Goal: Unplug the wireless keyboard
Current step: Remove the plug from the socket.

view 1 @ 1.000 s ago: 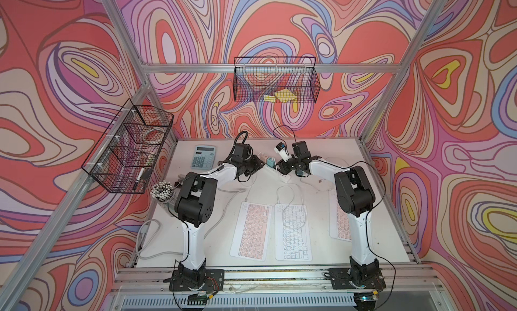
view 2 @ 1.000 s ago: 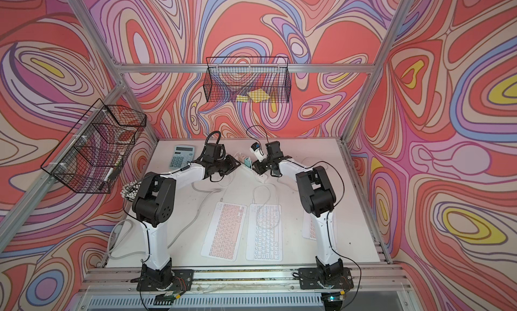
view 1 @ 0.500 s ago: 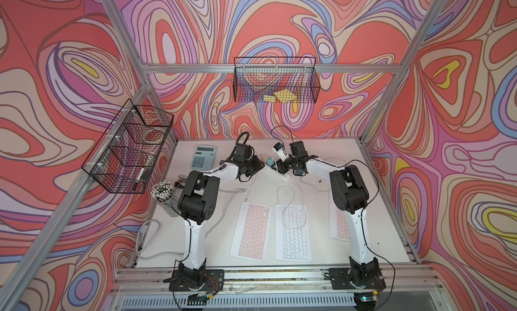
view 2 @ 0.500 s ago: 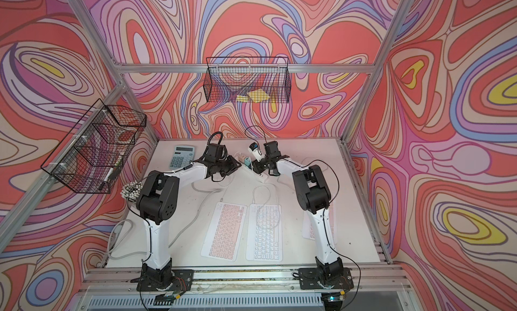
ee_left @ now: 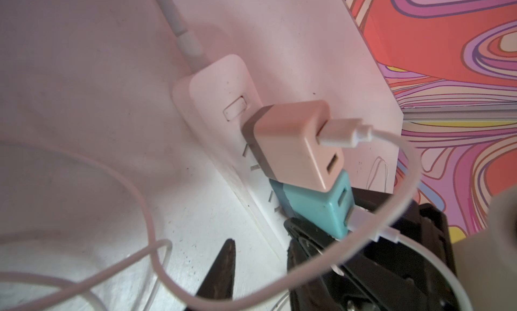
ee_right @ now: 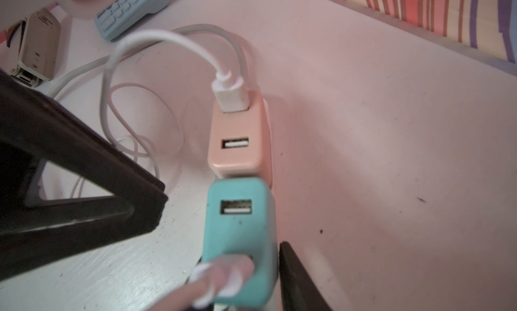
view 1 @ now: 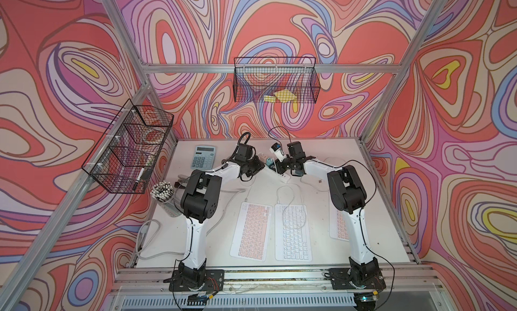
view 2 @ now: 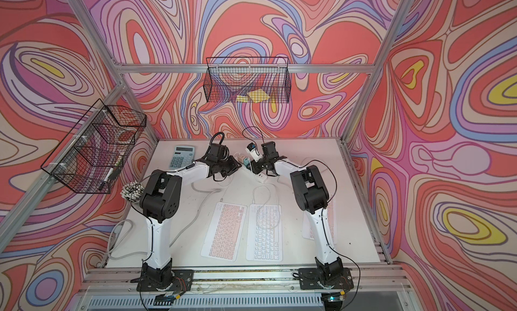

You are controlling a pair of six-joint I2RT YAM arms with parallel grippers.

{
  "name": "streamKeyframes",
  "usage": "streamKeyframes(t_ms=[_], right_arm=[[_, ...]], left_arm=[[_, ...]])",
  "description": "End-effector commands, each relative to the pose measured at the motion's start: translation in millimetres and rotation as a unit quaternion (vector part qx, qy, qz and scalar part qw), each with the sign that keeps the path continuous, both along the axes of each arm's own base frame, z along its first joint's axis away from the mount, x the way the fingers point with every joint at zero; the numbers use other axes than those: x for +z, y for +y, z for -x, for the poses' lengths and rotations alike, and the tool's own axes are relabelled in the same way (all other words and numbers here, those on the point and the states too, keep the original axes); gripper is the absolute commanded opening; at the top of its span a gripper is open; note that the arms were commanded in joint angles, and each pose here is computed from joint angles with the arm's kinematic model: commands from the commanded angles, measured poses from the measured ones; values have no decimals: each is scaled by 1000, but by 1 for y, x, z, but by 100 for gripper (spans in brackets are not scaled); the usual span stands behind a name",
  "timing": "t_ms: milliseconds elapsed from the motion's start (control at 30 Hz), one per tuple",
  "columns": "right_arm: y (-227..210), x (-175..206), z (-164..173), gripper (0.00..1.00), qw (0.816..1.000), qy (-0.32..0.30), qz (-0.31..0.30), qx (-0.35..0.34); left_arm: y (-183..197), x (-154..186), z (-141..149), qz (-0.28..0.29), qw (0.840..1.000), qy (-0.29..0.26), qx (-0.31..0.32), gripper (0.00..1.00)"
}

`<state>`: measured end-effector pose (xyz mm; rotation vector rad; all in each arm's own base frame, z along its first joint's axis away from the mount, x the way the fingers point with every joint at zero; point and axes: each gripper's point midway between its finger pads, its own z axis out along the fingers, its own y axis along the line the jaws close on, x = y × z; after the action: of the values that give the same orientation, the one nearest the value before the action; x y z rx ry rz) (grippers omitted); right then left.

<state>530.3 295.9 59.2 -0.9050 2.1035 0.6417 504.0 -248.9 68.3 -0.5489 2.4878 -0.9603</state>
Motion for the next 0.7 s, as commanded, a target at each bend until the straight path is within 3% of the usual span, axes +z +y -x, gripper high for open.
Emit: streamKeyframes(t_ms=[0, 333, 567, 667], right_arm=[[8, 8, -7, 39, 1000, -17, -5, 3], [8, 3, -3, 29, 1000, -9, 1, 8], [12, -1, 3, 28, 1000, -20, 18, 11], [16, -1, 5, 27, 1000, -20, 17, 13]], left_arm=[[2, -11, 0, -10, 1000, 21, 14, 33], [-7, -12, -9, 17, 1000, 15, 15, 36], [-2, -15, -18, 10, 999, 9, 32, 38], [0, -23, -18, 5, 999, 31, 35, 38]])
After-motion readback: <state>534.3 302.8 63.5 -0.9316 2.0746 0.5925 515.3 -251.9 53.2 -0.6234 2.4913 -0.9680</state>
